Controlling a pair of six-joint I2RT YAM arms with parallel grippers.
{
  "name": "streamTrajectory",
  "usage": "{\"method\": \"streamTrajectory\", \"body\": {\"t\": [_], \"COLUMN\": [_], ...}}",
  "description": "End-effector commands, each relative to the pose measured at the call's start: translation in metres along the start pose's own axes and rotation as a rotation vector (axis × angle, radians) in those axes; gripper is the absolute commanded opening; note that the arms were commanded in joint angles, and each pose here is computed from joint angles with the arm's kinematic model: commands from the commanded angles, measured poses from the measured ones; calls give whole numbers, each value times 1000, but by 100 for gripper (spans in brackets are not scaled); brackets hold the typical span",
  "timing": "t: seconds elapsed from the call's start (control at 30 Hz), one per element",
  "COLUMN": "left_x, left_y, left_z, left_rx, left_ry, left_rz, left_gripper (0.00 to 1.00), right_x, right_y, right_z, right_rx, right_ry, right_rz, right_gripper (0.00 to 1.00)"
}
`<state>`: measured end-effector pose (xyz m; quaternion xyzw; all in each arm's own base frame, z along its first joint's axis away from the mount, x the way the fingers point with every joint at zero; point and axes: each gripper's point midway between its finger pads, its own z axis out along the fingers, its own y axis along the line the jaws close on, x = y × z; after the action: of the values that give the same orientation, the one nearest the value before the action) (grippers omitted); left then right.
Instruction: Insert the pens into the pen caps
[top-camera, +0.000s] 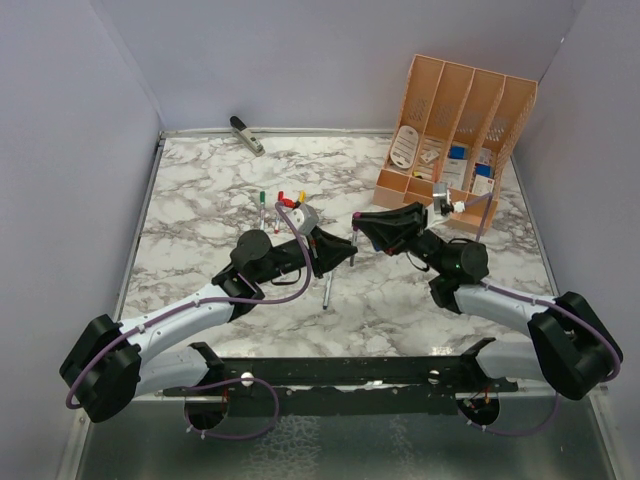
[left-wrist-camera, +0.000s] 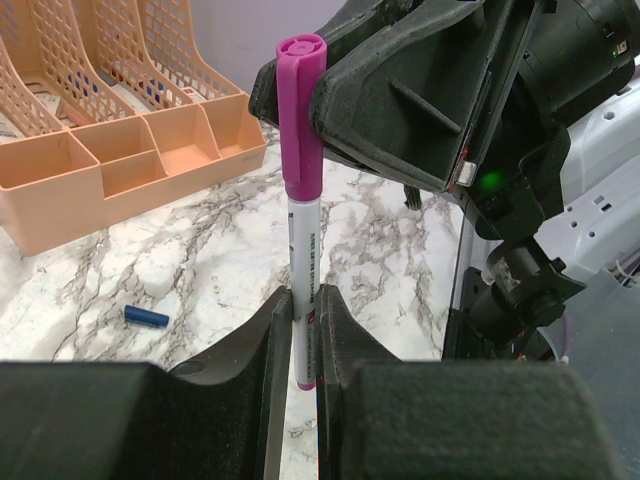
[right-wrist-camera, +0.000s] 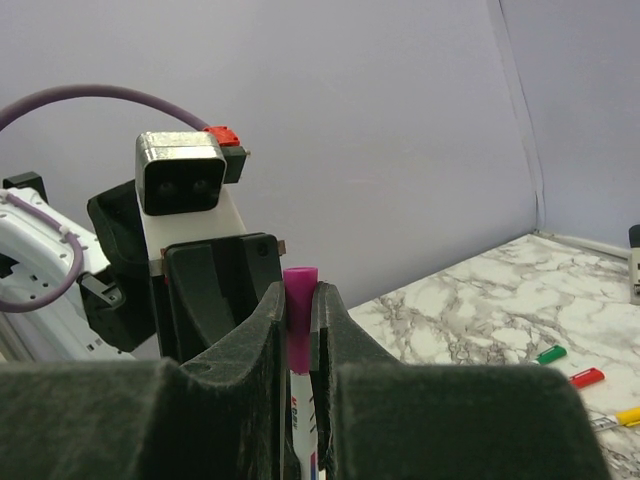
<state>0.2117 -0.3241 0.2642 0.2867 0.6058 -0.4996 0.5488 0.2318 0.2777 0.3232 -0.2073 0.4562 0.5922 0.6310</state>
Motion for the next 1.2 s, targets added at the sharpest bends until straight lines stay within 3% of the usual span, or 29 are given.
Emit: {"method": "streamTrajectory", "body": {"t": [0.0,0.43,0.7,0.87,0.97,1.03,1.17], "left_x": [-137,-154,-122,-89,-72,-63,-47], "left_y": [-22,-19,0,18,24,27,37], "left_z": [-5,-14,-17,-23,-23,-24,-22], "left_rx": [18,16,-49,-127,-154,-165,-202], "left_ry": [-428,-471,-374,-276,-214,-182,-127], "left_rz": [176,195,139,90,63,44,21], "left_gripper": [0,0,0,0,0,0,0], "right_x": [68,90,60,17,-15,-34,-65], "right_y": [7,17,12,2,-6,-12,-14], "right_z": [-24,-30,-9,20,37,47,55], "right_rx": [-39,-125,-98,-27,30,74,123], "right_ry": [229,285,216,135,74,40,-38], "right_rz": [127,203,114,7,-82,-119,-195], "right_gripper": [2,2,3,22,50,62,67]}}
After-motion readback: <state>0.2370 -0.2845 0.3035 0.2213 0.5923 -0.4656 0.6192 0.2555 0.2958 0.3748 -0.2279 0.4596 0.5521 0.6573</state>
